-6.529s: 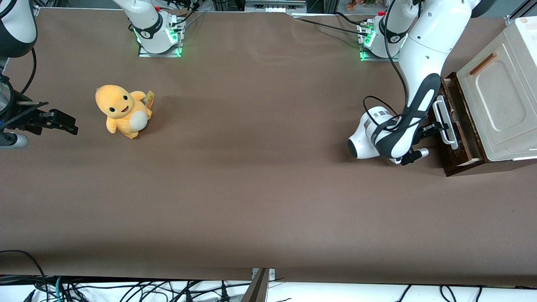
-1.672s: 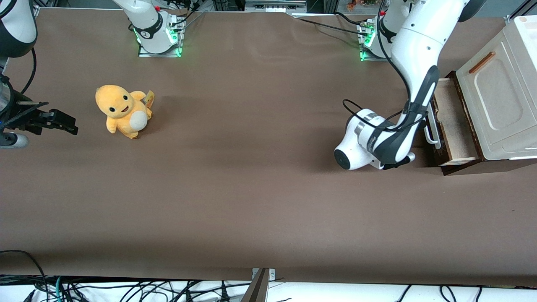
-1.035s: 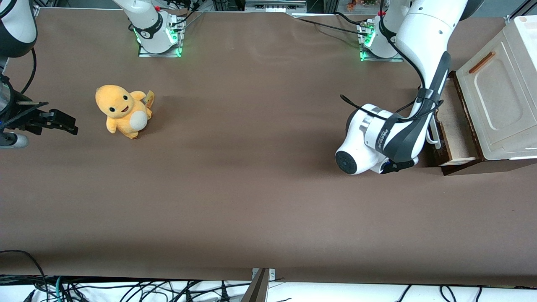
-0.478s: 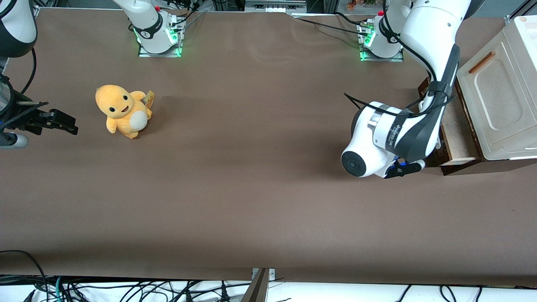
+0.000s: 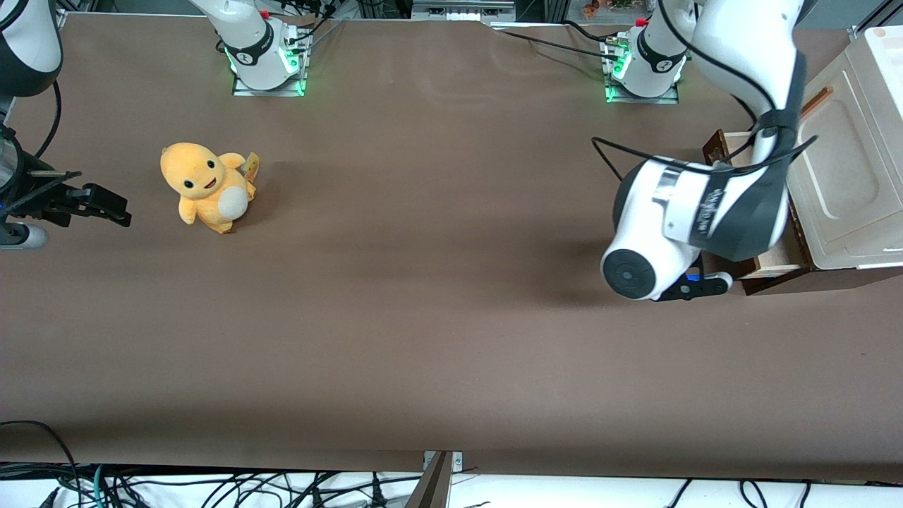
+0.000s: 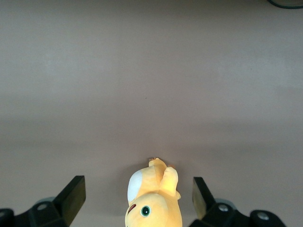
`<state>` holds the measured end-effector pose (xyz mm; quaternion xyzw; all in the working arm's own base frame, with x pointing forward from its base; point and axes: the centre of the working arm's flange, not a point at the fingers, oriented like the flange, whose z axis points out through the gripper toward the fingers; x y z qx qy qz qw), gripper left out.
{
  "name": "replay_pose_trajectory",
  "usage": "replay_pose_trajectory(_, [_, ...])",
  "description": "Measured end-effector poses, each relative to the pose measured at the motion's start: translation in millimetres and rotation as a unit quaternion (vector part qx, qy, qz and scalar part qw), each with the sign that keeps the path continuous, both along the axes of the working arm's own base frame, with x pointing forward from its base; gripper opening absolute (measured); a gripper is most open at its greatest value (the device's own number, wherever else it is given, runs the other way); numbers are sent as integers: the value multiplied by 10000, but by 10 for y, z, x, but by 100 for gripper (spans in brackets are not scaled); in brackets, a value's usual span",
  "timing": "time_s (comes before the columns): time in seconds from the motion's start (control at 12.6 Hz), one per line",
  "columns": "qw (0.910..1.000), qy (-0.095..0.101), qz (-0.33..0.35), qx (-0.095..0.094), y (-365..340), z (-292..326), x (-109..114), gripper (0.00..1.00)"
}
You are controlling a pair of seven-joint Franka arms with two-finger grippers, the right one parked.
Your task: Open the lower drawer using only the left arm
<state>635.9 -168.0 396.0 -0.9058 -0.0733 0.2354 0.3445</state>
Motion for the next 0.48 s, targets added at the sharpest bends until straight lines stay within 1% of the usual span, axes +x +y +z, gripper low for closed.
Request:
replay_pose_trajectory(0.16, [9997, 27, -105, -233, 85, 157, 43, 100])
replay_pose_trajectory(0.24, [9994, -5, -126, -310, 111, 231, 61, 100])
replay_pose_trajectory(0.48, [9987, -175, -155, -445, 114, 453, 75, 100])
